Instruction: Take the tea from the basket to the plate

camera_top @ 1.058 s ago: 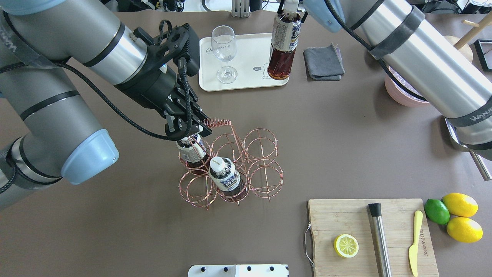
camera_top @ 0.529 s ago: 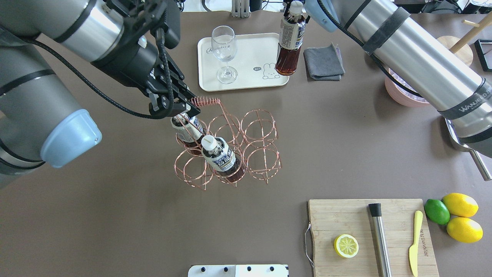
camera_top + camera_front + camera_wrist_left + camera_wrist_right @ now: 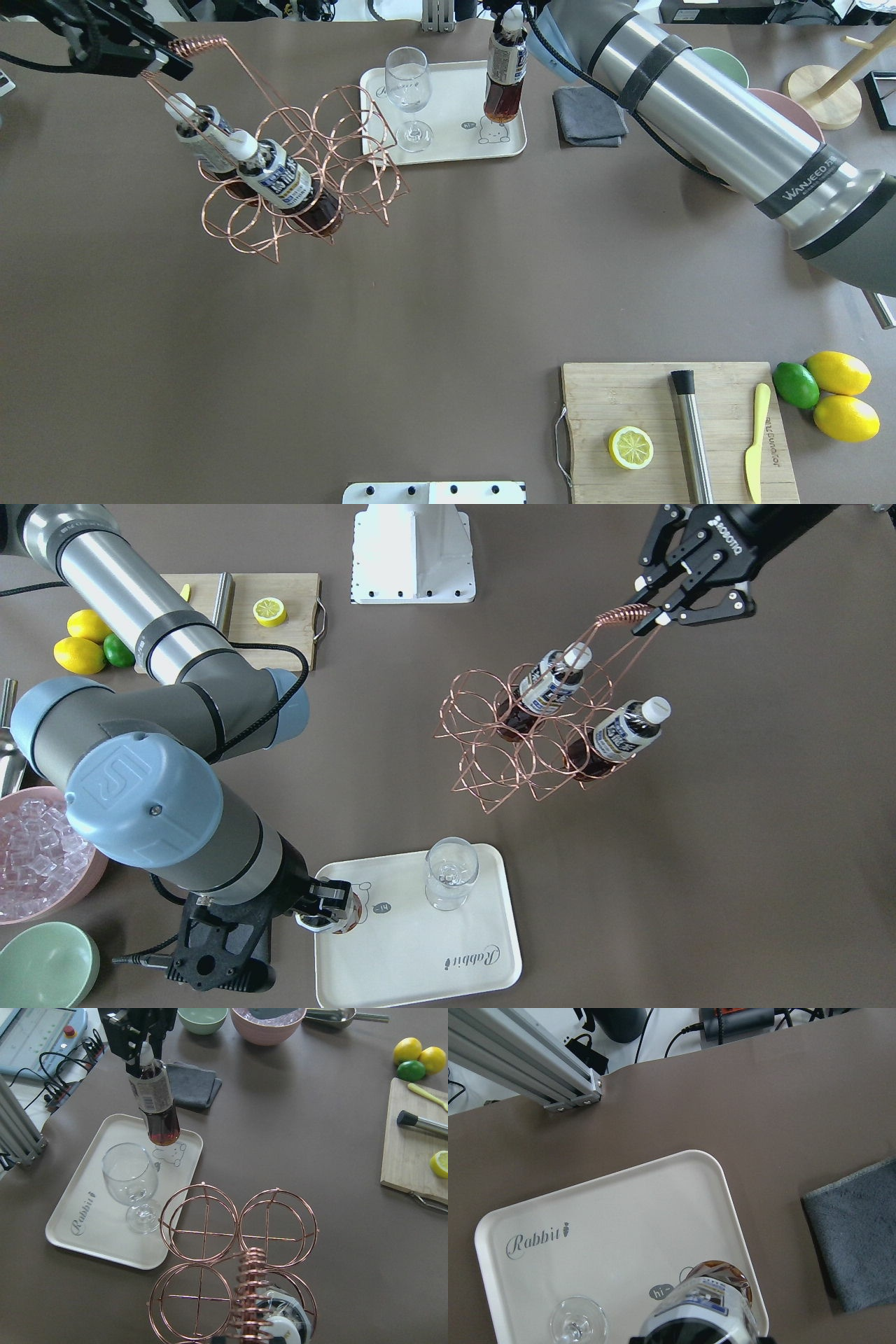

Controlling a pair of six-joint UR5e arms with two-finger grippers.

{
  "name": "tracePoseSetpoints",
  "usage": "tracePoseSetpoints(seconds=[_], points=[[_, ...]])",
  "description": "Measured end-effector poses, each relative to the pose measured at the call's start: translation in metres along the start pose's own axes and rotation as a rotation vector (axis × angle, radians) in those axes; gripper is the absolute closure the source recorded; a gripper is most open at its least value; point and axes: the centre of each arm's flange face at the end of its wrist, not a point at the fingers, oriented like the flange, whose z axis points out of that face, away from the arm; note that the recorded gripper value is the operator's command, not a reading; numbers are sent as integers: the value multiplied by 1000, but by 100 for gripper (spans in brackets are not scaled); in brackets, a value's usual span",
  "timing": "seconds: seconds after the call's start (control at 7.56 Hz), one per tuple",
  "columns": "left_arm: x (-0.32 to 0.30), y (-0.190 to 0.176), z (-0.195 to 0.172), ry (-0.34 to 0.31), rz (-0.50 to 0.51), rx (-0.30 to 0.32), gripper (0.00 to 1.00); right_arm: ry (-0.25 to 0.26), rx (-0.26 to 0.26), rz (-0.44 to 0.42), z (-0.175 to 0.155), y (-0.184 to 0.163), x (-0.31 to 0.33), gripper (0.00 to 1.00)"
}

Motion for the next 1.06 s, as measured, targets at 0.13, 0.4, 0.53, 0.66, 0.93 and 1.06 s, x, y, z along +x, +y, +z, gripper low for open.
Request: tracePoseSetpoints(seconds=[0.13,0.4,0.53,0.66,0.93,1.06], points=[[-17,24,-14,-34,3,-13,100,0,25,-12,9,4,-4,100],[-41,58,-32,-73,-30,-49,100,-13,69,-11,24,8,-11,100],[-52,69,-39,-84,-29,-80,100,-22,78,1,28,13,-19,29],[-66,80,-52,-101,-22,-112,100,-24,84,9,32,18,-25,0],[-87,96,-69,-123,-29,-151,100,-27,86,12,35,23,-30,0],[-101,105,-73,-131,-51,-163,100,-27,87,11,34,23,-31,0]])
